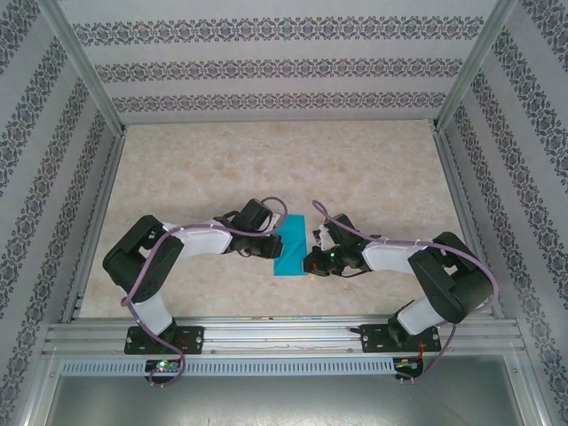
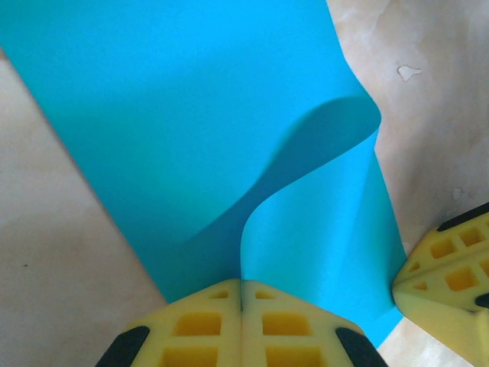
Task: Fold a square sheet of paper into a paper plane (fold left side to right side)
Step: Fold the triangle a second time at the center of the table.
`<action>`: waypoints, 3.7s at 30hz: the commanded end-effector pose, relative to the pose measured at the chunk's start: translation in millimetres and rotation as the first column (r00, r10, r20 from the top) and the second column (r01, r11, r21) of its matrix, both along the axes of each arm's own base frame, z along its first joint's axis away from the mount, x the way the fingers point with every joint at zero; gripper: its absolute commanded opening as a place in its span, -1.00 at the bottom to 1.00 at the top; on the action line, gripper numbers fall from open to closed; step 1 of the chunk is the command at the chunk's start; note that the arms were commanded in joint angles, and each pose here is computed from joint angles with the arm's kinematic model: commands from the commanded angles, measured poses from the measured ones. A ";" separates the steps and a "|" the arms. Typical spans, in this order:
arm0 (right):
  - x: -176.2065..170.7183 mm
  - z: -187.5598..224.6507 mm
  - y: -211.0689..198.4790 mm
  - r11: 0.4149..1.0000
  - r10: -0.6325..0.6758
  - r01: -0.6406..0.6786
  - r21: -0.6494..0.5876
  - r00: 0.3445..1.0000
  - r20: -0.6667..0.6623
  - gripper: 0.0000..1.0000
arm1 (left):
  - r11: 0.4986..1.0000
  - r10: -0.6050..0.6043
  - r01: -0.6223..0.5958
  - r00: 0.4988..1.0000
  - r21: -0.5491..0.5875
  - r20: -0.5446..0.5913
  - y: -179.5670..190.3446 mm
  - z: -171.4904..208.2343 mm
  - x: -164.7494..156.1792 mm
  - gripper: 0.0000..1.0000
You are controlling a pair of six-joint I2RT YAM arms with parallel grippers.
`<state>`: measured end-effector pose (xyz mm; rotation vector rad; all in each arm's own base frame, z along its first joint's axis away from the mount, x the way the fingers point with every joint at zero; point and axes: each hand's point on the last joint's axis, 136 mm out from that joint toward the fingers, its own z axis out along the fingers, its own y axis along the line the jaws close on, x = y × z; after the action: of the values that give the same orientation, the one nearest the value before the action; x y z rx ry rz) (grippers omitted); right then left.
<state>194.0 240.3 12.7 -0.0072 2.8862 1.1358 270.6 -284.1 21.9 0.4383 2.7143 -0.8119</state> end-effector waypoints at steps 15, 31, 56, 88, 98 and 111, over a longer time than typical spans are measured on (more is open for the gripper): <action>-15.0 -24.6 -16.6 0.994 -0.004 -0.004 -0.112 0.997 -0.071 -1.00 | 0.999 0.006 -0.006 1.000 0.049 -0.003 9.0 -9.5 7.5 -1.00; 25.3 46.4 14.7 0.991 -0.049 0.039 0.130 0.996 0.077 -1.00 | 0.998 0.005 -0.002 0.999 0.069 -0.037 15.8 -23.2 -5.6 -1.00; 52.9 17.7 51.5 0.994 -0.048 0.041 0.101 0.996 0.075 -1.00 | 0.996 -0.008 0.011 0.999 0.084 -0.031 12.6 -23.6 -6.2 -1.00; 27.3 -19.1 25.7 0.998 -0.043 0.042 -0.044 0.999 -0.021 -1.00 | 0.999 0.049 -0.049 0.993 -0.004 0.105 14.9 49.4 10.5 -0.52; 27.3 -17.2 27.0 0.999 -0.037 0.036 -0.036 0.999 -0.019 -1.00 | 0.989 0.054 -0.055 0.998 -0.139 -0.010 12.4 71.0 -27.5 -0.69; 24.2 -21.0 25.9 0.999 -0.034 0.032 -0.043 0.999 -0.033 -1.00 | 0.976 0.025 -0.071 0.976 -0.207 -0.216 -13.5 35.4 -47.5 -0.77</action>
<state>239.8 278.2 14.8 0.0596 2.8153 1.1719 225.4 -286.8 55.3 0.2528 2.7806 -1.1039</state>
